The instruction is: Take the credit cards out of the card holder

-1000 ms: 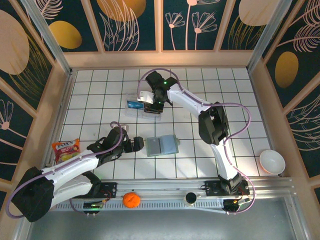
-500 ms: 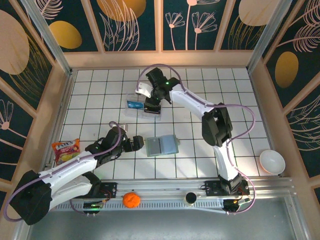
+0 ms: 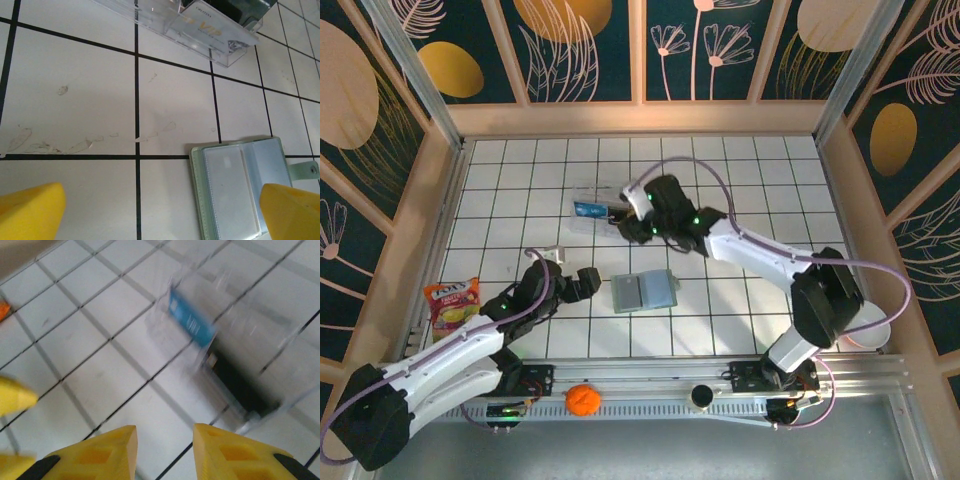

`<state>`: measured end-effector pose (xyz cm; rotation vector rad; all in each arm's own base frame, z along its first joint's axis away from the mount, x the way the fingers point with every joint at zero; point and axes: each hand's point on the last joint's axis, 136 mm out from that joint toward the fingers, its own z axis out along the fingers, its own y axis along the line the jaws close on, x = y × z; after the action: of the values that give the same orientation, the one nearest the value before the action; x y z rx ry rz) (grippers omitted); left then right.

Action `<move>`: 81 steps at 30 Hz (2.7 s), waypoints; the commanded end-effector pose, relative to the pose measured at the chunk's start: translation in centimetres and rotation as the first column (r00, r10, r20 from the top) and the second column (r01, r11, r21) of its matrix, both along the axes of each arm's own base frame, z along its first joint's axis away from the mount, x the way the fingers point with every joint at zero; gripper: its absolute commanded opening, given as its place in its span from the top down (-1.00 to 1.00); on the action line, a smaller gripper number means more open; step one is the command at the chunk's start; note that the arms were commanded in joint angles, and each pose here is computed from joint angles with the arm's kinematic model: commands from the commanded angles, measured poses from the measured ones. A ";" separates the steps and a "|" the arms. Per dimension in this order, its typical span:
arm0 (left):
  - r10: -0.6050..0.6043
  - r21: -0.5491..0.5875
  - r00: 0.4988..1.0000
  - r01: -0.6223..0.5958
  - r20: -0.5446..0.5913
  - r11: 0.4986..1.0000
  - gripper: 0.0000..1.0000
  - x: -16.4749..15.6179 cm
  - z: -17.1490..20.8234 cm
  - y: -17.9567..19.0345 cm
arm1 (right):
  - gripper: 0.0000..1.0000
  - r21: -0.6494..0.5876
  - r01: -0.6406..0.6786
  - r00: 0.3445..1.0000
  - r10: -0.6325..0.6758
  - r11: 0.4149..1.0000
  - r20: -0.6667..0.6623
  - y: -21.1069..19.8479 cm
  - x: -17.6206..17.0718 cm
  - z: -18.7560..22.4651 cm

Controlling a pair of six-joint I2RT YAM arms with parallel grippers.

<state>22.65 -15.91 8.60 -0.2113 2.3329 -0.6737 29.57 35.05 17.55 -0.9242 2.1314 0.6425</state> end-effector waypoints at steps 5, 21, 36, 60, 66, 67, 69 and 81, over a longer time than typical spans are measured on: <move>0.049 -0.049 0.999 -0.048 0.016 0.998 -0.98 -0.2 -0.3 0.7 | 0.31 -0.081 -0.046 0.975 0.028 0.996 -0.219 0.5 -10.1 -7.3; 0.021 -0.072 1.000 -0.022 -0.017 0.997 -0.92 -1.4 -1.5 0.6 | 0.33 -0.351 -0.019 0.996 -0.014 0.936 -0.091 0.8 -11.7 -13.1; -0.032 -0.054 0.999 0.031 -0.027 0.998 -0.86 -1.3 -1.6 -0.2 | 0.89 -0.451 0.009 0.987 -0.079 0.892 -0.137 -0.7 -12.9 -16.7; -0.091 -0.118 0.996 0.089 -0.009 0.989 -0.69 -0.5 -0.4 -2.4 | 0.26 -0.278 0.064 0.974 -0.121 0.958 -0.191 0.2 -11.6 -13.0; -0.087 -0.108 0.996 0.085 -0.011 0.990 -0.68 -0.8 -0.6 -2.0 | 0.23 -0.343 0.063 0.975 -0.131 0.937 -0.179 0.4 -11.6 -14.2; -0.086 -0.106 0.996 0.085 -0.010 0.991 -0.68 -0.8 -0.6 -2.0 | 0.24 -0.362 0.062 0.974 -0.135 0.930 -0.180 0.2 -11.7 -14.6; -0.090 -0.103 0.996 0.088 -0.009 0.991 -0.68 -0.8 -0.6 -2.1 | 0.26 -0.407 0.073 0.974 -0.153 0.911 -0.168 -0.4 -11.8 -15.4; -0.156 -0.119 0.988 0.153 -0.017 0.981 -0.46 -1.1 -0.7 -3.2 | 1.00 -0.359 0.117 0.966 -0.191 0.926 -0.177 -0.5 -11.8 -15.2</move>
<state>21.64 -18.65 7.84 -0.1259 2.3504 -0.8676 18.05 35.41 2.70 -0.9141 2.5107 0.2994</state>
